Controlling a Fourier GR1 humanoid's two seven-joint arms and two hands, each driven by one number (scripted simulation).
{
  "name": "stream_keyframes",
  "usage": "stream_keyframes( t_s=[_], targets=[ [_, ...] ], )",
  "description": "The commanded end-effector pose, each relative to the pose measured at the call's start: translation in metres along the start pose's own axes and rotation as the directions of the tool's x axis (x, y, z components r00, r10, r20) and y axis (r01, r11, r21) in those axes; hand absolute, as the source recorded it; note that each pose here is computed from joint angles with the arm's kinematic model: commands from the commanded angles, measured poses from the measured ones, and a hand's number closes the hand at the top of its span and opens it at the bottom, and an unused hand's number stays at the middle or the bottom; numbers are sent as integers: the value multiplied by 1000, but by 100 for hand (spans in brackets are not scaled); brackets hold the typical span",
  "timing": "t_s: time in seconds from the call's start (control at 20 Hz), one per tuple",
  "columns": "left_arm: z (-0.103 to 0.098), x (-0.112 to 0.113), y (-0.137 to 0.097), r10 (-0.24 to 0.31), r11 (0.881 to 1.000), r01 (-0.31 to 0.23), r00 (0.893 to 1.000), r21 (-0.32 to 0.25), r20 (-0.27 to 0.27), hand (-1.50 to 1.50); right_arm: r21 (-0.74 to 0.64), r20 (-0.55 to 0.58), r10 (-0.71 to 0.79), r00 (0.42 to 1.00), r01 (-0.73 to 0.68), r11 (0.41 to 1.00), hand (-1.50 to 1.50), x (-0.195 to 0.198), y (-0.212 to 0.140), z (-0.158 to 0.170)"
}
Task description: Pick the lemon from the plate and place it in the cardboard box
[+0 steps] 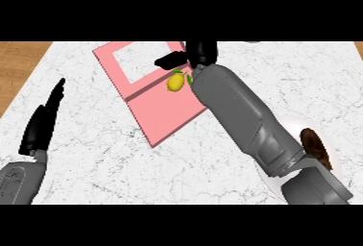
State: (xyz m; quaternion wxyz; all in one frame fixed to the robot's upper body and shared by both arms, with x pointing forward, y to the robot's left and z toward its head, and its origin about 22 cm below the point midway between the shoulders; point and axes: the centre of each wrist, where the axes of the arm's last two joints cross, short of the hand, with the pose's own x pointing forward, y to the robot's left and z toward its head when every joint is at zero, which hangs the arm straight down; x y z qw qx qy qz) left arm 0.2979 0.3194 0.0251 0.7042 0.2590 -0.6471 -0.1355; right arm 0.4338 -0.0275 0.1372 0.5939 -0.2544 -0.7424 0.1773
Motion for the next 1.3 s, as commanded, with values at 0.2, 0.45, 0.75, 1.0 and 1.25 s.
stream_keyframes(
  t_s=[0.2,0.45,0.75,1.0,1.25],
  targets=[
    [18,-28,15,-4,999,7,998,45,-65,0,-94,45,-208,977,211,973,-150,-8,-11,-7],
    [27,-32,29,-1,997,8,996,74,-87,0,-101,43,-261,964,264,959,-150,-56,-35,-7],
    [32,-39,46,13,995,-4,996,99,-92,0,-126,-12,-237,971,234,964,-150,-111,-91,-7],
    [29,-29,50,-1,996,12,993,87,-122,0,-101,5,-230,973,229,968,-150,-146,-142,12],
    [30,-35,30,-2,995,12,995,100,-97,0,2,-26,-155,988,155,988,-150,-171,-179,33]
  ],
)
